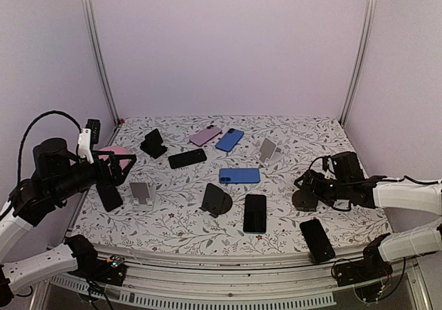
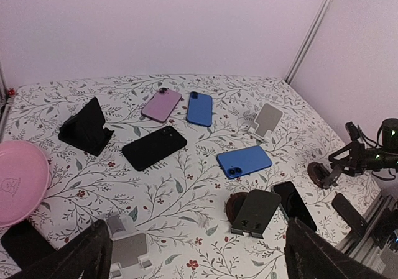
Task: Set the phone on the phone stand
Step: Move the phone stand to the center of the board.
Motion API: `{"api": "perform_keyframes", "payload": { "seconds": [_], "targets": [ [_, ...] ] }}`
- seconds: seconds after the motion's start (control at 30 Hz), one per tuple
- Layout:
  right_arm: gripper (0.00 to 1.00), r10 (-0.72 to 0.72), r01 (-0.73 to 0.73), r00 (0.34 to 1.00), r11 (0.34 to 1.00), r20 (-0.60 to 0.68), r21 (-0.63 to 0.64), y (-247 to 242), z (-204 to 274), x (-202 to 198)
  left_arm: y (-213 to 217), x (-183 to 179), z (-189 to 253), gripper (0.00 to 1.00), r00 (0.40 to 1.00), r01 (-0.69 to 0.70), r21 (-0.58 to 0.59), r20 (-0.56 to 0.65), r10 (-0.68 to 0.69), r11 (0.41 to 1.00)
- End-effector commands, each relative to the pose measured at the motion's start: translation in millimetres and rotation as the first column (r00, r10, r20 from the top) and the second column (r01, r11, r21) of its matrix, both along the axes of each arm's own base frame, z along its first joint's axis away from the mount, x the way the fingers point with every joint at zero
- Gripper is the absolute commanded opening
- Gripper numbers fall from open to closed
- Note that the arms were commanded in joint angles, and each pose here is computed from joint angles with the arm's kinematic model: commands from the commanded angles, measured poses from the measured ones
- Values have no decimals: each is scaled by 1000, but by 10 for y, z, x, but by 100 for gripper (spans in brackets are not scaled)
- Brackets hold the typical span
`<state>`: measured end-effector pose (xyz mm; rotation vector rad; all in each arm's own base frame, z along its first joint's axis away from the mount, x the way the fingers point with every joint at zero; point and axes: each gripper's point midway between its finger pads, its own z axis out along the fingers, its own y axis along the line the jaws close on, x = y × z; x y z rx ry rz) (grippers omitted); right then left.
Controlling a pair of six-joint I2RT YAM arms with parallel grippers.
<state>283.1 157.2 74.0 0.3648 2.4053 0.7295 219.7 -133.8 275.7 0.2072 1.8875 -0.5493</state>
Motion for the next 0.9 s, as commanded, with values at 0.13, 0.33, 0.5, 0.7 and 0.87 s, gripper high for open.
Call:
{"api": "perform_keyframes", "payload": {
  "seconds": [0.13, 0.33, 0.5, 0.7, 0.87],
  "targets": [
    [99, -27, 30, 996, 999, 90, -25, -94, 343, 245, -4, -5, 20, 97, 1000, 4, -2, 12, -4, 1000],
    [99, -30, 39, 992, 996, 120, -76, -176, 548, 307, -2, -15, 30, 97, 1000, 6, -6, 16, -6, 1000],
    [99, -37, 55, 984, 993, 176, -101, -239, 756, 175, -17, -32, 42, 97, 1000, 17, -12, 19, -16, 1000],
    [99, -48, 83, 982, 979, 181, -187, -202, 750, -97, -20, -30, 41, 97, 1000, 18, -12, 20, -17, 1000],
    [99, -64, 98, 988, 965, 144, -243, -171, 563, -289, -37, -18, 17, 97, 1000, 23, -5, 12, -23, 1000]
  ]
}}
